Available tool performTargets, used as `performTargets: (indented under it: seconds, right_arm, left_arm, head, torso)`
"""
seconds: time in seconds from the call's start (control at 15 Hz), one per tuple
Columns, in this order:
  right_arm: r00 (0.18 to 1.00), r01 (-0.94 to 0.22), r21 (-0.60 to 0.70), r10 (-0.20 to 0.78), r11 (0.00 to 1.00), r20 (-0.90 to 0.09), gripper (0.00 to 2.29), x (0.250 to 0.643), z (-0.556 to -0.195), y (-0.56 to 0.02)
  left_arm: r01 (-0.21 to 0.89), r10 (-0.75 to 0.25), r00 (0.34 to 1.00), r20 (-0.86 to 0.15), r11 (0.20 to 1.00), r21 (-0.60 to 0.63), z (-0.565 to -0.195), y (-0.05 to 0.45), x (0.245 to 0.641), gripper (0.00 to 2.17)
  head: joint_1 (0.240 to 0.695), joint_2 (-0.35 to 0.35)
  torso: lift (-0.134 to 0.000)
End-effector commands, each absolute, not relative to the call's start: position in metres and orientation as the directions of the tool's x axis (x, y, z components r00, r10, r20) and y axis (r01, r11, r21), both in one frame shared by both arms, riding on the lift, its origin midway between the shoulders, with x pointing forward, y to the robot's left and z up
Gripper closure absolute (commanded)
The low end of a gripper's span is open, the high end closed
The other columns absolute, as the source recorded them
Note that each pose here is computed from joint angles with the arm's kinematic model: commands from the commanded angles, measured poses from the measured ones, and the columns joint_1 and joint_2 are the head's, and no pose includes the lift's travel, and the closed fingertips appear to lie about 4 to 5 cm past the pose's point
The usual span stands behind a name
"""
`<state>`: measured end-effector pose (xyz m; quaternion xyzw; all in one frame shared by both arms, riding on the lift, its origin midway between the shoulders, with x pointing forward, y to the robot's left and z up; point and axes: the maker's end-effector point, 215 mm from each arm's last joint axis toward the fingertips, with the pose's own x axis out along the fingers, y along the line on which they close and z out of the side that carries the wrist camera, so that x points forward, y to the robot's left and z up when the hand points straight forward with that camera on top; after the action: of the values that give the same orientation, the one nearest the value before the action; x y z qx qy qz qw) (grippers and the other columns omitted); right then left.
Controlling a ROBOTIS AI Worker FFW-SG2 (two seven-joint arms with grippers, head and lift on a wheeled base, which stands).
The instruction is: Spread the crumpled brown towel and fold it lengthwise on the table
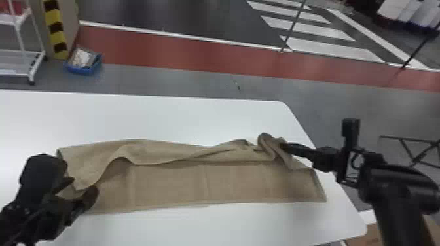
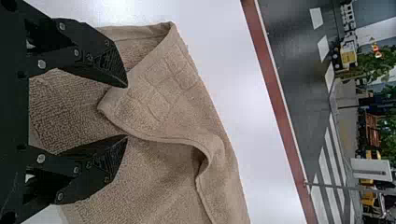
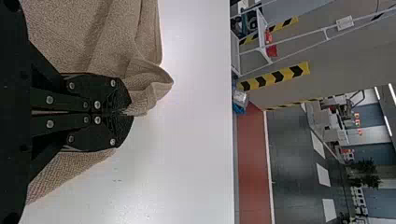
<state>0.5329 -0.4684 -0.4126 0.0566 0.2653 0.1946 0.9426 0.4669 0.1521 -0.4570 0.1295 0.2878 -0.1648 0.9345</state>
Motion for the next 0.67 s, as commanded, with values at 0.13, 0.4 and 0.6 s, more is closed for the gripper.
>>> performTargets:
  seconds: [0.13, 0.4, 0.6]
  right_arm:
    - [0.786, -0.338, 0.212, 0.399, 0.917, -0.471, 1.21, 0.5332, -0.4110, -0.4694]
    - [0.787, -0.339, 0.213, 0.401, 0.916, -0.469, 1.21, 0.5330, -0.4101, -0.4694]
    - [0.788, -0.338, 0.216, 0.401, 0.916, -0.467, 1.21, 0.5329, -0.4100, -0.4697]
  left_arm:
    - [0.382, -0.229, 0.780, -0.583, 0.912, 0.152, -0.4584, 0.1538, 0.4675, 0.70]
    - [0.382, -0.226, 0.772, -0.594, 0.912, 0.148, -0.4612, 0.1539, 0.4654, 1.09]
    - [0.382, -0.217, 0.756, -0.618, 0.912, 0.147, -0.4665, 0.1568, 0.4628, 1.09]
  head:
    - [0.695, -0.337]
    - [0.695, -0.337]
    - [0.695, -0.337]
  torso:
    - [-0.123]
    - [-0.123]
    - [-0.123]
